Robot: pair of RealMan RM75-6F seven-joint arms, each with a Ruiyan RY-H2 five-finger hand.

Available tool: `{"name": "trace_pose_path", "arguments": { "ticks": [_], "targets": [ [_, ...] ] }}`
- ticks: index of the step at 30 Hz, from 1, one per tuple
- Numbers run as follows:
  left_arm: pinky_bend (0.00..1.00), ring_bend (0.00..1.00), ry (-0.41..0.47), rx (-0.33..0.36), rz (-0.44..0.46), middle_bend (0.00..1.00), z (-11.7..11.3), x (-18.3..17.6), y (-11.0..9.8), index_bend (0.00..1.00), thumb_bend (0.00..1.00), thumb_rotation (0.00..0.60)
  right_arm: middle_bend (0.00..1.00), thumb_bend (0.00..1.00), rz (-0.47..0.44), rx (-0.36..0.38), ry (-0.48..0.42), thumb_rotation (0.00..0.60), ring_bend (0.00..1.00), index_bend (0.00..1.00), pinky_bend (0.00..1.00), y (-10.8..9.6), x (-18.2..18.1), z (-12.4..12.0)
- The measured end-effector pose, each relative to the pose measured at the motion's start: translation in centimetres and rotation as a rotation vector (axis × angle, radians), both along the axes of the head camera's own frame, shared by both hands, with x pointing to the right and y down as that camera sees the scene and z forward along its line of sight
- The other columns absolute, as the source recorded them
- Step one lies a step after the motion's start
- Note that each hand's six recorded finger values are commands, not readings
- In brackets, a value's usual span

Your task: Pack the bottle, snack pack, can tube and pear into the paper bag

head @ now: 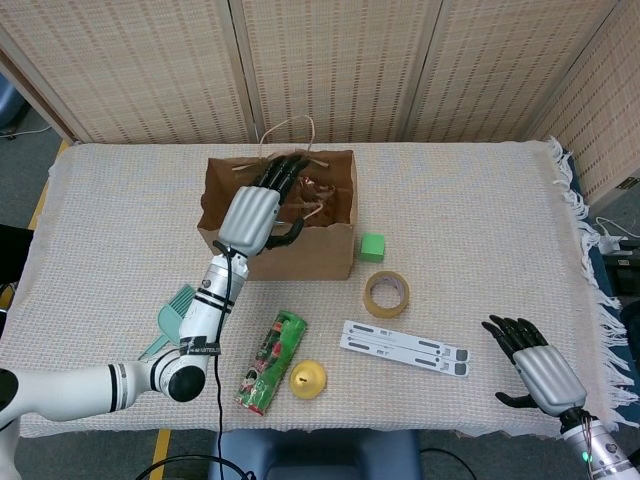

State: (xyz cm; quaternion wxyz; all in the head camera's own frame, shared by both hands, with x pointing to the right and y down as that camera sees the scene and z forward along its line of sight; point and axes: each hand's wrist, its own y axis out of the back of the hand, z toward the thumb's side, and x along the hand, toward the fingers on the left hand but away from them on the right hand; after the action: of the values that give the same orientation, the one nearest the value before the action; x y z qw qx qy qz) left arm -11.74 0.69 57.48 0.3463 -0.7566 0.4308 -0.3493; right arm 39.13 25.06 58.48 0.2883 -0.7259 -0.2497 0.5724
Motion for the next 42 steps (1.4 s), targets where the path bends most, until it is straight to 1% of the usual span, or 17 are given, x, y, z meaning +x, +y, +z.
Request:
{"name": "trace_pose_path", "arguments": {
  "ticks": [4, 7, 10, 14, 19, 22, 25, 28, 30, 31, 34, 37, 38, 42],
  "targets": [
    [0.23, 0.01, 0.003, 0.0, -0.004, 0.01, -0.1, -0.2, 0.1, 0.05, 0.39, 0.6, 0.0, 0.03, -0.001, 0.001, 0.001, 0.6, 0.0, 0.0, 0.0, 0.0, 0.0, 0.0],
    [0.24, 0.03, 0.009, 0.002, -0.009, 0.03, -0.4, -0.6, 0.3, 0.09, 0.42, 0.6, 0.0, 0.03, 0.003, 0.003, 0.0, 0.6, 0.0, 0.0, 0.0, 0.0, 0.1, 0.0],
    [0.26, 0.06, 0.012, 0.024, -0.018, 0.05, -1.5, -2.2, 0.7, 0.12, 0.45, 0.6, 0.0, 0.03, 0.001, 0.005, 0.0, 0.6, 0.0, 0.0, 0.0, 0.0, 0.1, -0.1],
    [0.27, 0.07, 0.018, 0.052, -0.055, 0.09, -3.4, -6.3, 1.7, 0.15, 0.48, 0.6, 0.0, 0.03, 0.0, 0.007, -0.002, 0.6, 0.0, 0.0, 0.0, 0.1, 0.1, -0.1],
    [0.27, 0.08, 0.029, 0.059, -0.13, 0.11, -5.0, -12.3, 3.4, 0.18, 0.48, 0.6, 0.0, 0.02, 0.0, 0.006, -0.003, 0.6, 0.0, 0.0, 0.0, 0.1, 0.0, -0.1],
    [0.27, 0.08, 0.015, 0.056, -0.159, 0.11, -5.5, -16.0, 5.0, 0.18, 0.48, 0.6, 0.0, 0.03, -0.003, 0.009, -0.003, 0.6, 0.0, 0.0, 0.0, 0.2, -0.1, -0.1],
    [0.27, 0.08, -0.017, 0.046, -0.154, 0.11, -5.6, -18.8, 7.0, 0.18, 0.48, 0.6, 0.0, 0.03, -0.008, 0.012, 0.0, 0.6, 0.0, 0.0, 0.0, 0.2, -0.1, -0.1],
    [0.27, 0.08, -0.066, 0.057, -0.096, 0.11, -5.5, -20.2, 8.5, 0.18, 0.47, 0.6, 0.0, 0.03, -0.012, 0.015, 0.003, 0.6, 0.0, 0.0, 0.0, 0.2, -0.2, 0.0],
    [0.27, 0.08, -0.119, 0.079, -0.03, 0.11, -5.2, -20.8, 9.4, 0.18, 0.46, 0.6, 0.0, 0.03, -0.014, 0.018, 0.006, 0.6, 0.0, 0.0, 0.0, 0.2, -0.3, 0.0],
    [0.27, 0.08, -0.147, 0.091, 0.006, 0.11, -5.0, -21.1, 9.8, 0.17, 0.45, 0.6, 0.0, 0.03, -0.015, 0.019, 0.006, 0.6, 0.0, 0.0, 0.0, 0.2, -0.3, 0.0],
    [0.26, 0.07, -0.261, 0.142, 0.156, 0.08, -4.1, -21.9, 11.1, 0.12, 0.41, 0.6, 0.0, 0.03, -0.018, 0.022, 0.007, 0.6, 0.0, 0.0, 0.0, 0.2, -0.3, 0.0],
    [0.22, 0.05, -0.39, 0.199, 0.345, 0.04, -2.7, -22.6, 12.6, 0.06, 0.39, 0.6, 0.0, 0.03, -0.018, 0.022, 0.008, 0.6, 0.0, 0.0, 0.0, 0.2, -0.3, 0.0],
    [0.2, 0.03, -0.438, 0.219, 0.428, 0.02, -2.1, -22.8, 13.3, 0.04, 0.39, 0.6, 0.0, 0.03, -0.018, 0.023, 0.008, 0.6, 0.0, 0.0, 0.0, 0.2, -0.3, 0.0],
    [0.15, 0.0, -0.567, 0.27, 0.7, 0.0, 0.1, -23.6, 15.9, 0.0, 0.39, 0.6, 0.0, 0.03, -0.015, 0.022, 0.008, 0.6, 0.0, 0.0, 0.0, 0.2, -0.2, 0.0]
  ]
}}
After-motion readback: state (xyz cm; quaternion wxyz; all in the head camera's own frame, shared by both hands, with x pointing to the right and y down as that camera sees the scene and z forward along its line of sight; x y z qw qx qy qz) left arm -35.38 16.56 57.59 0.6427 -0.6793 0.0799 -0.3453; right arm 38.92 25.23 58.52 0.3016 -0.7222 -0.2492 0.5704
